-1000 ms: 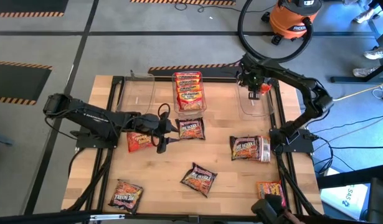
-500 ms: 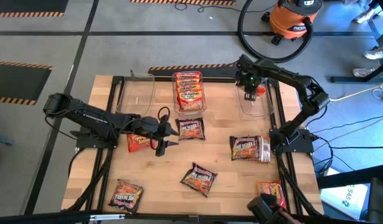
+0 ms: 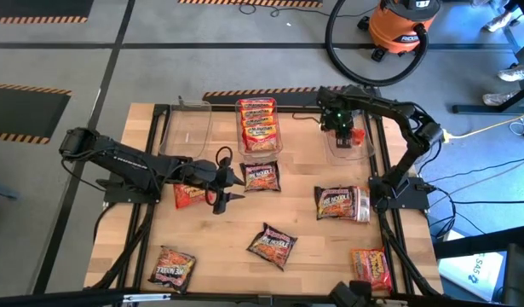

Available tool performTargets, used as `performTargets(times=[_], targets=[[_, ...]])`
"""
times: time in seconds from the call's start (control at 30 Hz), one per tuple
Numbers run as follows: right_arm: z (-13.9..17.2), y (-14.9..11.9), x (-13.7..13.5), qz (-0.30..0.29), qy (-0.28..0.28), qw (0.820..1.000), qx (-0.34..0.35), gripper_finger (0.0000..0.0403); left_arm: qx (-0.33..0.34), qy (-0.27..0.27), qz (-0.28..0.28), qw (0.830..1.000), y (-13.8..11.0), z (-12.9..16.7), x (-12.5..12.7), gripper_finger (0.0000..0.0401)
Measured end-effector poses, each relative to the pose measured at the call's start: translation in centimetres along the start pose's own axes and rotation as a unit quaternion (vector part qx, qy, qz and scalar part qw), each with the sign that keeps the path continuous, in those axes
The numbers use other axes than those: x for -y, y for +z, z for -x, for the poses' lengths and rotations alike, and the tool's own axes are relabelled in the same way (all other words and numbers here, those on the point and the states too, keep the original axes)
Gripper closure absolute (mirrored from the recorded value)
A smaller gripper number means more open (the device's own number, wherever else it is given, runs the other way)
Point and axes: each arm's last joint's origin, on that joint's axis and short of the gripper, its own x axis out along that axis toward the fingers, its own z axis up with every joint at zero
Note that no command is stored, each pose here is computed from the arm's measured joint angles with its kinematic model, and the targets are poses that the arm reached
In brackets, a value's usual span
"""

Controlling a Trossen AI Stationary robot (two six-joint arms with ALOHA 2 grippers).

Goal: Sort Maruchan noodles
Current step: Put the bottom left orange noodle pack into the right transparent bin

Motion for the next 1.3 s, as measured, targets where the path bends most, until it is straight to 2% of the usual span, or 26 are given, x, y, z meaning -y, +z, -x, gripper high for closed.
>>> performTargets(times=[0.17, 0.4, 0.5, 0.6, 0.77, 0.87, 1.1, 1.2, 1.3], targets=[[0.2, 1.2, -1.1, 0.019, 0.029, 0.999, 0.04, 0.0287, 0.002, 0.005, -0.002, 1.0, 0.1, 0.0, -0.3, 0.0206], [0.3, 2.2, -0.6, -0.024, 0.031, 0.993, 0.113, 0.0287, 0.002, 0.004, -0.002, 1.0, 0.1, 0.0, -0.3, 0.0206], [0.4, 2.2, -0.6, -0.025, 0.029, 0.993, 0.114, 0.0287, 0.002, 0.005, -0.002, 1.0, 0.1, 0.0, -0.3, 0.0206], [1.1, 2.3, -0.2, -0.011, 0.004, 0.994, 0.108, 0.0287, 0.002, 0.004, -0.002, 1.0, 0.1, 0.0, -0.3, 0.0206], [3.1, 2.6, 1.2, 0.039, -0.088, 0.99, 0.099, 0.0287, 0.002, 0.004, -0.002, 1.0, 0.1, 0.0, -0.3, 0.0206], [3.6, 2.1, 2.6, 0.045, -0.12, 0.987, 0.1, 0.0287, 0.002, 0.004, -0.002, 1.0, 0.1, 0.0, -0.3, 0.0206], [1.3, 0.6, 5.8, 0.0, -0.073, 0.992, 0.1, 0.0287, 0.003, 0.004, 0.002, 1.0, 0.1, 0.0, -0.3, 0.0206], [0.6, 1.1, 6.3, -0.02, -0.076, 0.991, 0.107, 0.0287, 0.004, 0.004, 0.002, 1.0, 0.1, 0.0, -0.3, 0.0206], [0.3, 1.5, 6.6, -0.007, -0.085, 0.99, 0.113, 0.0284, 0.007, 0.004, 0.003, 1.0, 0.2, 0.0, -0.3, 0.0206]])
